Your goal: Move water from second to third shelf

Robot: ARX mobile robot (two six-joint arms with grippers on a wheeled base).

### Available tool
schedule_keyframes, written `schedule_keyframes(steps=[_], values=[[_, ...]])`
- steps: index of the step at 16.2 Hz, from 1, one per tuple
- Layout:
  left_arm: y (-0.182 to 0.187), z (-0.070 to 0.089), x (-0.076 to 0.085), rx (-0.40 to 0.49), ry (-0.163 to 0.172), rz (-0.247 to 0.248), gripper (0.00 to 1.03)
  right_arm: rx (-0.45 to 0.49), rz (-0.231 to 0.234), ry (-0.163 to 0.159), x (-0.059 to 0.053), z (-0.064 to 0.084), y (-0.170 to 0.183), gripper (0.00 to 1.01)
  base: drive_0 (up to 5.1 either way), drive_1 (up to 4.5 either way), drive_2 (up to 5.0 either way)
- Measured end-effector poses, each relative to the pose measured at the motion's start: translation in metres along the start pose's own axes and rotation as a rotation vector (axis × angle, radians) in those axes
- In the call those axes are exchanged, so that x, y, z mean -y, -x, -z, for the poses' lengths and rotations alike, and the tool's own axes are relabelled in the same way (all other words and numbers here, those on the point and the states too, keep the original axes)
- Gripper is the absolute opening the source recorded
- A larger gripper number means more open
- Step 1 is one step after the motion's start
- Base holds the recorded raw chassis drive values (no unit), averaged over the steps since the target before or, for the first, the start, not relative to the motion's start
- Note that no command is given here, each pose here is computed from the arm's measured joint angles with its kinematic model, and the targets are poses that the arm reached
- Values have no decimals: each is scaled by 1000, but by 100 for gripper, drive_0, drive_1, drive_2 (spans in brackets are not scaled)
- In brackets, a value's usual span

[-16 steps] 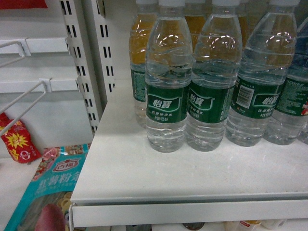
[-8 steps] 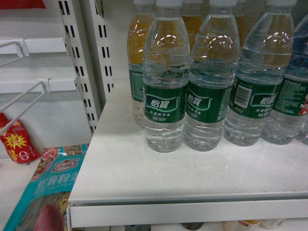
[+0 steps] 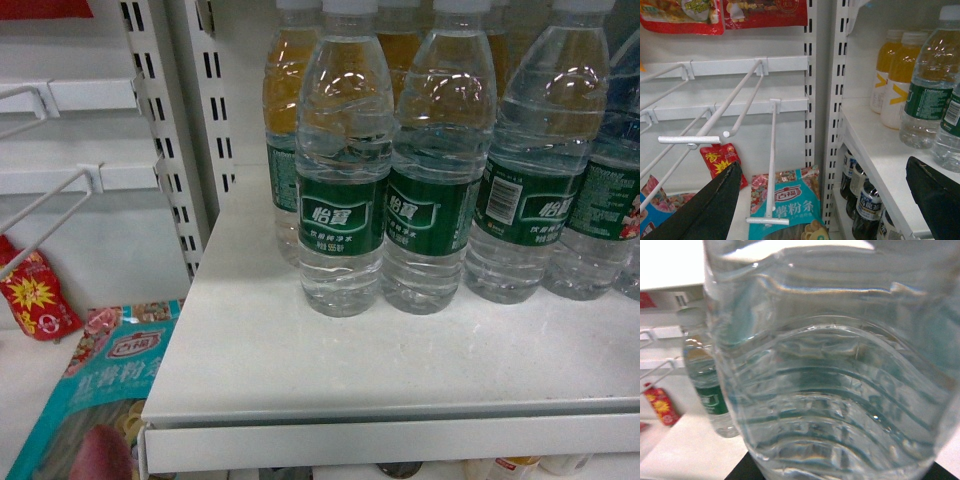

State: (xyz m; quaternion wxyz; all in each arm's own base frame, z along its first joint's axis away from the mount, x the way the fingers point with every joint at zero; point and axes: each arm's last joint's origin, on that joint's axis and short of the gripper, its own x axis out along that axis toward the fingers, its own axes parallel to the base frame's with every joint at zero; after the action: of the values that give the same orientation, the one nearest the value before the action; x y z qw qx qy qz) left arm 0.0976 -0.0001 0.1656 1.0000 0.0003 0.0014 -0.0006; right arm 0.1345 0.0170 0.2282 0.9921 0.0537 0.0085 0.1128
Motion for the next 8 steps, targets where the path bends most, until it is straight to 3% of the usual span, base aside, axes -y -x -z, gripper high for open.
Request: schedule_keyframes(steps=[3, 4, 5, 8], values=[[0, 0, 0, 0, 0, 0, 98, -38, -43, -60, -7, 4, -3, 38, -504, 237, 237], [0, 0, 0, 0, 0, -1, 98, -174, -87, -51, -21, 41, -14, 38, -504, 237, 237], [0, 0, 0, 0, 0, -1, 98, -210, -70, -39, -22, 54, -22, 38, -504, 237, 237], [0, 0, 0, 0, 0, 0, 98, -201, -39, -7, -22, 58, -43, 38, -504, 237, 237]])
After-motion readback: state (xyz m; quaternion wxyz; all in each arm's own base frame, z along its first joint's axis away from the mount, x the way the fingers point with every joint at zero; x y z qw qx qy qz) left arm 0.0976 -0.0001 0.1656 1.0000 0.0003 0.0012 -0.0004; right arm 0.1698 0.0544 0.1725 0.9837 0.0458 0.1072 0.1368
